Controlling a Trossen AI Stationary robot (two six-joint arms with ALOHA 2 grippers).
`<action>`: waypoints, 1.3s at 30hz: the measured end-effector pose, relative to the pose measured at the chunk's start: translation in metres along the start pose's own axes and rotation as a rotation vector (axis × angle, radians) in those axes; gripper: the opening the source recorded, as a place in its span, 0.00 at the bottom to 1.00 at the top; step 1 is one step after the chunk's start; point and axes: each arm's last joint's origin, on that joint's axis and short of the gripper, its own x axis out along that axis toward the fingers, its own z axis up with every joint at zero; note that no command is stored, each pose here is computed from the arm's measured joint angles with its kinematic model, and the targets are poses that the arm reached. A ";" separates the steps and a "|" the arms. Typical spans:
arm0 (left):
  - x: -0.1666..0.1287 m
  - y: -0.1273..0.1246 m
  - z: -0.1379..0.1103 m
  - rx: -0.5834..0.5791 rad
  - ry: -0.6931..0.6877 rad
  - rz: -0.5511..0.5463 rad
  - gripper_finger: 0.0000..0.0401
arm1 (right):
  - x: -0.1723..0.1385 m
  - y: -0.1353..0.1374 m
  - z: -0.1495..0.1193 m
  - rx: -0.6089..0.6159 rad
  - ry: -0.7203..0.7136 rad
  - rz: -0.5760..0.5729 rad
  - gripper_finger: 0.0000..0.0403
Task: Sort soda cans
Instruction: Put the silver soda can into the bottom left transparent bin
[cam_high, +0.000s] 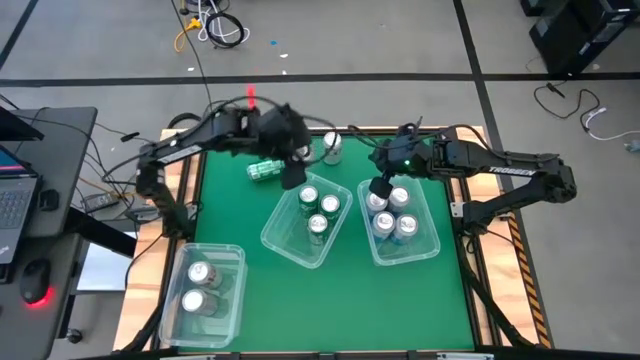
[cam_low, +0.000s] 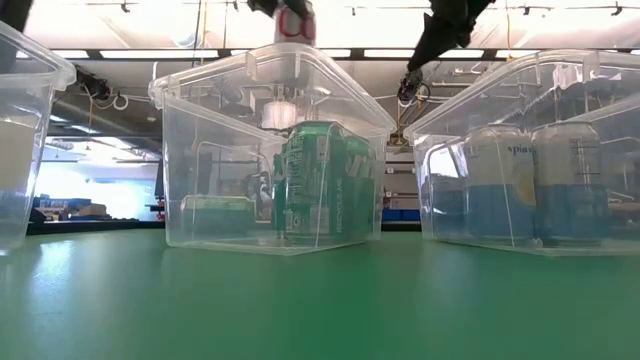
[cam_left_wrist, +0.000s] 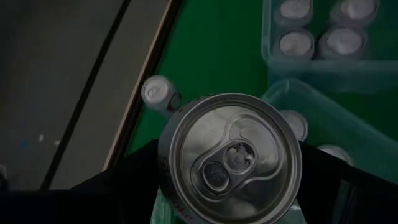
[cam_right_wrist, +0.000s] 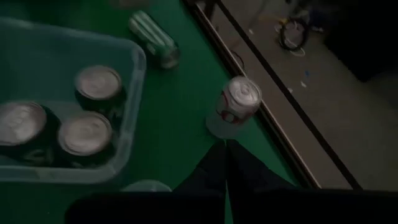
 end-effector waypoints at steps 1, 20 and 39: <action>-0.002 -0.003 -0.006 -0.003 0.000 0.009 0.74 | 0.000 0.000 0.002 -0.003 -0.015 0.012 0.00; -0.093 -0.040 -0.122 -0.317 -0.027 -0.192 0.74 | -0.001 0.003 0.014 -0.028 -0.133 0.083 0.00; -0.130 -0.118 -0.200 -0.525 0.195 -0.261 0.74 | -0.001 0.003 0.013 -0.049 -0.132 0.081 0.00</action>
